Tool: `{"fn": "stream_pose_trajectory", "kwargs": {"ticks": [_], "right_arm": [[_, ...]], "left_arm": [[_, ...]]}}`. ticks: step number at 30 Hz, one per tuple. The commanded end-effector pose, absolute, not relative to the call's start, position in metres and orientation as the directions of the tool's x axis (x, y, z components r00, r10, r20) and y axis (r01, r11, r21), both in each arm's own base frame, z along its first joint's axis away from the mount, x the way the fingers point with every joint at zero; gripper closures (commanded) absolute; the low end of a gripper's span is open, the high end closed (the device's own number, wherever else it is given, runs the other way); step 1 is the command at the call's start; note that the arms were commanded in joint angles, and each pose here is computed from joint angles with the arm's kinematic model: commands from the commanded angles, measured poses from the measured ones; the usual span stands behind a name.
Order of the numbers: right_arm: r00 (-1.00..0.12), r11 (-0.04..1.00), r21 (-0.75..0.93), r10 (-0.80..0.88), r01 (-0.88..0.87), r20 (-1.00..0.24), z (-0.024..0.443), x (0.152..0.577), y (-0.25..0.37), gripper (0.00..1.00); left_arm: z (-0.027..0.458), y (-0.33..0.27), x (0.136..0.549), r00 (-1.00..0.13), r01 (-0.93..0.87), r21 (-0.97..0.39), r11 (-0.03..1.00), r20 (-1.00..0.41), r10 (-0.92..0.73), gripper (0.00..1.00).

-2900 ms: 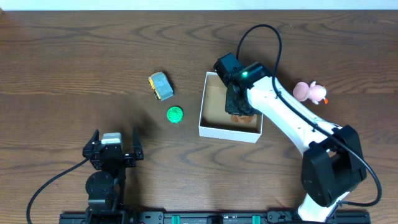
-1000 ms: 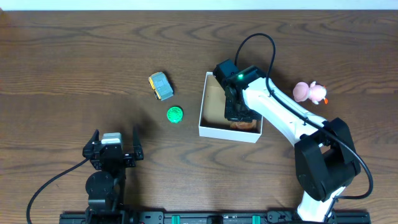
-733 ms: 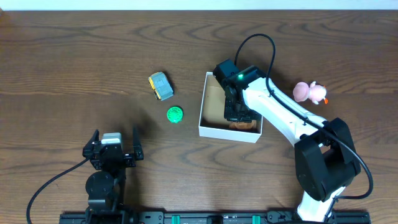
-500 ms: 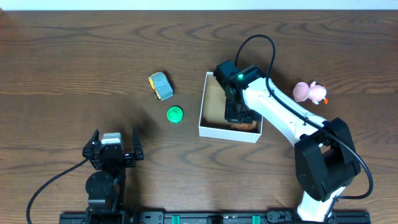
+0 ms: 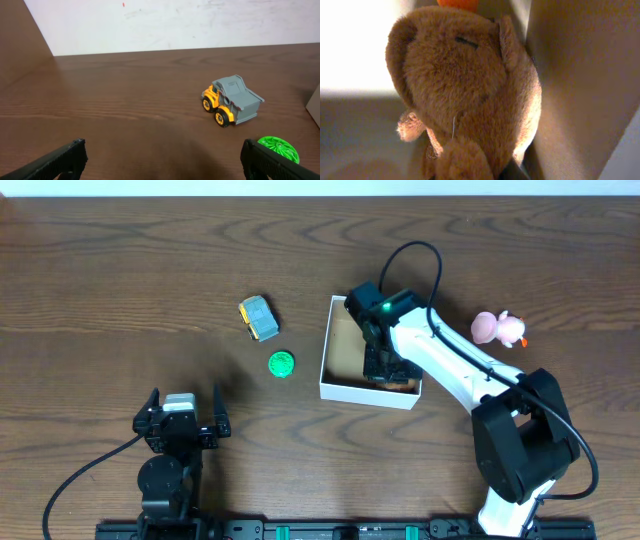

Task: Pack container
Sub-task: 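Lower the bear into the box and open the right gripper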

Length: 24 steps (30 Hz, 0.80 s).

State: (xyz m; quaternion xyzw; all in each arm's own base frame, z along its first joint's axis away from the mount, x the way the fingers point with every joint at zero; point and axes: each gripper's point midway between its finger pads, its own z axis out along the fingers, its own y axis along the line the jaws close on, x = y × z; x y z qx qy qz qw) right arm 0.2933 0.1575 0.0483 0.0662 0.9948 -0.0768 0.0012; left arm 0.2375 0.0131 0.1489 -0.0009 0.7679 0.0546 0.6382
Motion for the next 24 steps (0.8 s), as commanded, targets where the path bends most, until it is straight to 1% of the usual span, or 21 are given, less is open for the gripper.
{"fn": "stream_pose_trajectory", "kwargs": {"ticks": [1, 3, 8, 9, 10, 13, 14, 17, 24], "right_arm": [[-0.991, 0.975, -0.178, 0.133, 0.129, 0.009, 0.04, 0.286, 0.157, 0.97], [-0.991, 0.975, -0.18, 0.132, 0.129, 0.006, 0.04, 0.286, 0.156, 0.91], [-0.991, 0.976, -0.177, 0.132, 0.13, 0.002, 0.04, 0.288, 0.157, 0.84], [-0.991, 0.976, -0.177, 0.132, 0.13, 0.002, 0.04, 0.288, 0.157, 0.78], [-0.991, 0.976, -0.177, 0.132, 0.13, 0.002, 0.04, 0.288, 0.157, 0.67], [-0.991, 0.974, -0.184, 0.131, 0.129, -0.005, 0.04, 0.289, 0.156, 0.51], [-0.992, 0.973, -0.191, 0.13, 0.129, -0.011, 0.04, 0.29, 0.154, 0.48], [-0.991, 0.97, -0.206, 0.127, 0.13, -0.028, 0.041, 0.292, 0.151, 0.4], [-0.99, 0.973, -0.188, 0.131, 0.138, -0.05, 0.04, 0.299, 0.154, 0.34]], "left_arm": [[0.135, 0.012, 0.238, -0.215, -0.055, 0.092, 0.994, -0.974, 0.078, 0.02], [0.135, 0.012, 0.238, -0.215, -0.055, 0.092, 0.994, -0.974, 0.078, 0.02], [0.135, 0.012, 0.238, -0.215, -0.055, 0.092, 0.994, -0.974, 0.078, 0.02], [0.135, 0.012, 0.238, -0.215, -0.055, 0.092, 0.994, -0.974, 0.078, 0.02], [0.135, 0.012, 0.238, -0.215, -0.055, 0.092, 0.994, -0.974, 0.078, 0.02], [0.135, 0.012, 0.238, -0.215, -0.055, 0.092, 0.994, -0.974, 0.078, 0.02], [0.135, 0.012, 0.238, -0.215, -0.055, 0.092, 0.994, -0.974, 0.078, 0.02], [0.135, 0.012, 0.238, -0.215, -0.055, 0.092, 0.994, -0.974, 0.078, 0.02], [0.135, 0.012, 0.238, -0.215, -0.055, 0.092, 0.994, -0.974, 0.078, 0.02]]}}
